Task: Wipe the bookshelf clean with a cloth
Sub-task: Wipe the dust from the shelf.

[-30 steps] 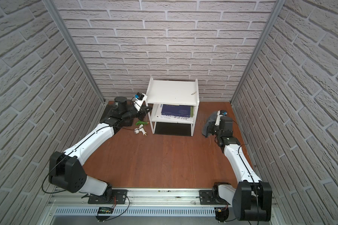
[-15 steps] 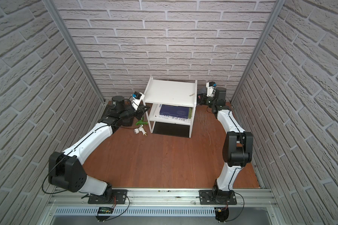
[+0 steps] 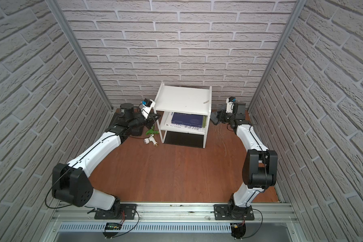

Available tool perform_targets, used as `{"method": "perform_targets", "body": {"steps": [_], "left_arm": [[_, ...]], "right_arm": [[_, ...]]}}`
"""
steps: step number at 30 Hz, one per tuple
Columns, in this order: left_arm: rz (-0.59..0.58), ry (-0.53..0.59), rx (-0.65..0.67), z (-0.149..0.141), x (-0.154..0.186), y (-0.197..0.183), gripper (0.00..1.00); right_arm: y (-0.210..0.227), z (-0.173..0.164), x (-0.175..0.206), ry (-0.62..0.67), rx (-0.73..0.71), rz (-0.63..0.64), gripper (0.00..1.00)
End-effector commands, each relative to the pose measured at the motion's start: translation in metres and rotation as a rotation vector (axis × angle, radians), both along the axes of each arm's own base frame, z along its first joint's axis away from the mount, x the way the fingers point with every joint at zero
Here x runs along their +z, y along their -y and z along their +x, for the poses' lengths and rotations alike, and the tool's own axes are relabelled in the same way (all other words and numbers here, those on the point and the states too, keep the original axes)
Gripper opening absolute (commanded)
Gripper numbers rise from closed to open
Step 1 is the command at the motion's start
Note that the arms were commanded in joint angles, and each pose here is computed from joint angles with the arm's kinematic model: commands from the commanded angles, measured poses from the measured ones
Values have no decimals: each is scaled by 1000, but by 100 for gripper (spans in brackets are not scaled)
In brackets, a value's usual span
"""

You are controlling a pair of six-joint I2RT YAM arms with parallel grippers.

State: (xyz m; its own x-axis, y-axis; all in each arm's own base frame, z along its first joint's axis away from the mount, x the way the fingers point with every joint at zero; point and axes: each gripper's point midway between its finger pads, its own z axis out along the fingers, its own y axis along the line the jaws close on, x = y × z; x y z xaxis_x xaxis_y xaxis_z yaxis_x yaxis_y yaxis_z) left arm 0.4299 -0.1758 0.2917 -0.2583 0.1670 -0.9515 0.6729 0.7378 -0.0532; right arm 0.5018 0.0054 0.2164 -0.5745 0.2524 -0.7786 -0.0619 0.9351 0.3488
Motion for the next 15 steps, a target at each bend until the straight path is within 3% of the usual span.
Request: {"method": "perform_targets", "body": {"steps": [1,9,12,15], "left_arm": [[73,-135,187,12,-42,-37,0],[79,-139,156,12,-45,-23,0],[82,-141,152,12,-47,-21,0],[89,-143,160,12,-50,-22,0]], "right_arm": [[-44,-7,-3,-10,174,10,3],[-88,2,21,59,312,161,3],[-83,4,20,48,288,127,2],[-55,6,5,-9,164,8,3]]}}
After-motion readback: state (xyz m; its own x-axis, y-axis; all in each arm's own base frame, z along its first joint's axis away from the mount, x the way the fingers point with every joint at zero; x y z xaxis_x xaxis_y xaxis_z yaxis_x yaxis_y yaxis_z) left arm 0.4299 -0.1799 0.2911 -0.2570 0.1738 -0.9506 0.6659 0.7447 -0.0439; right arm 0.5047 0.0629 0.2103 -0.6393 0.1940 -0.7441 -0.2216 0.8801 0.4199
